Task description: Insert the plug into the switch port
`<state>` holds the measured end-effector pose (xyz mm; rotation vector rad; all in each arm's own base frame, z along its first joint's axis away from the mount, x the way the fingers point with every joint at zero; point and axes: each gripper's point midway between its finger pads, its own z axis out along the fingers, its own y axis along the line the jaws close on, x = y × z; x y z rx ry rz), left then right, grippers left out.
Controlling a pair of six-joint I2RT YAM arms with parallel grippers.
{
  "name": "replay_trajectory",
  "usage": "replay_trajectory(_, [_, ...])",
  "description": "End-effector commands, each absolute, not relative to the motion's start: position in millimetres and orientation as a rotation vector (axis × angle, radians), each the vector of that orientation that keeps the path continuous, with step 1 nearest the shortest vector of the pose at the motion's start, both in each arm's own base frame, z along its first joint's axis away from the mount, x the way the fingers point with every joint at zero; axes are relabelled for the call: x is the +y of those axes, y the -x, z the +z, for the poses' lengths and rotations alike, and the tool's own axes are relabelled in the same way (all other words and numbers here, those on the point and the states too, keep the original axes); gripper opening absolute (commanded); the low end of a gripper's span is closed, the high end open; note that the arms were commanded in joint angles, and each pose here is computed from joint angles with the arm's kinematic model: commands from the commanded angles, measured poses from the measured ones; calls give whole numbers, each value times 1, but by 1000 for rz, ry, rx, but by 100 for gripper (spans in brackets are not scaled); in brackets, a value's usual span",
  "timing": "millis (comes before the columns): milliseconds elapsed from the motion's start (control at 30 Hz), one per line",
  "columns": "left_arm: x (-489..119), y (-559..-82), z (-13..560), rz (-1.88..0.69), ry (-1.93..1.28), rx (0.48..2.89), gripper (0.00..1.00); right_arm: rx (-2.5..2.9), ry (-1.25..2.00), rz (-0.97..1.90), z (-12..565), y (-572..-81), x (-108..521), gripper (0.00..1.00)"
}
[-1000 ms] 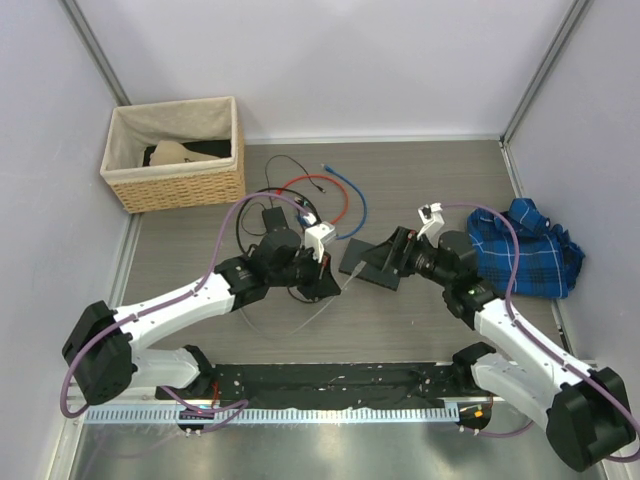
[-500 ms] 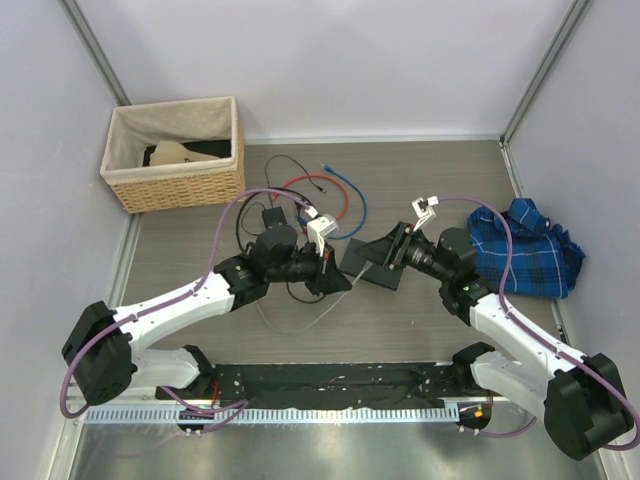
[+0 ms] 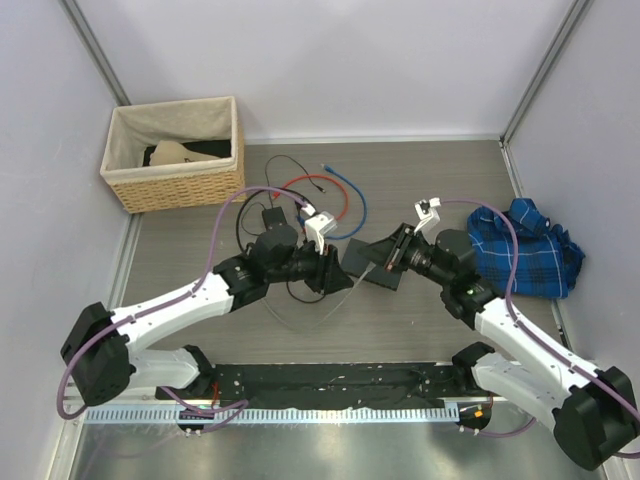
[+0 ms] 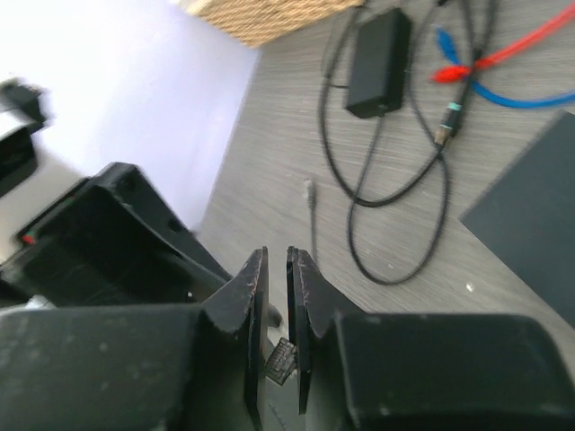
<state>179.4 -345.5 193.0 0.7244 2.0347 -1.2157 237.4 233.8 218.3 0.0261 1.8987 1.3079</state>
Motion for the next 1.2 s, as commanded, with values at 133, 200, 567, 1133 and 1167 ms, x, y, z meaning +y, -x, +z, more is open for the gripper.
replay_trajectory(133, [-333, -198, 250, -797, -724, 1770, 61, 2099, -416, 1006, 204, -250, 212, 1])
replay_trajectory(200, [-334, -198, 248, -700, -771, 1728, 63, 2087, -484, 959, 207, -255, 210, 1])
replay_trajectory(567, [-347, -198, 213, -279, -852, 1657, 64, 2101, -606, 964, 208, -252, 228, 1])
replay_trajectory(1133, [-363, -188, 187, -354, -872, 1706, 0, 2043, -575, 983, 220, -255, 230, 26])
replay_trajectory(1167, [-360, -185, 181, -382, -884, 1729, 0, 2033, -536, 966, 223, -255, 228, 34])
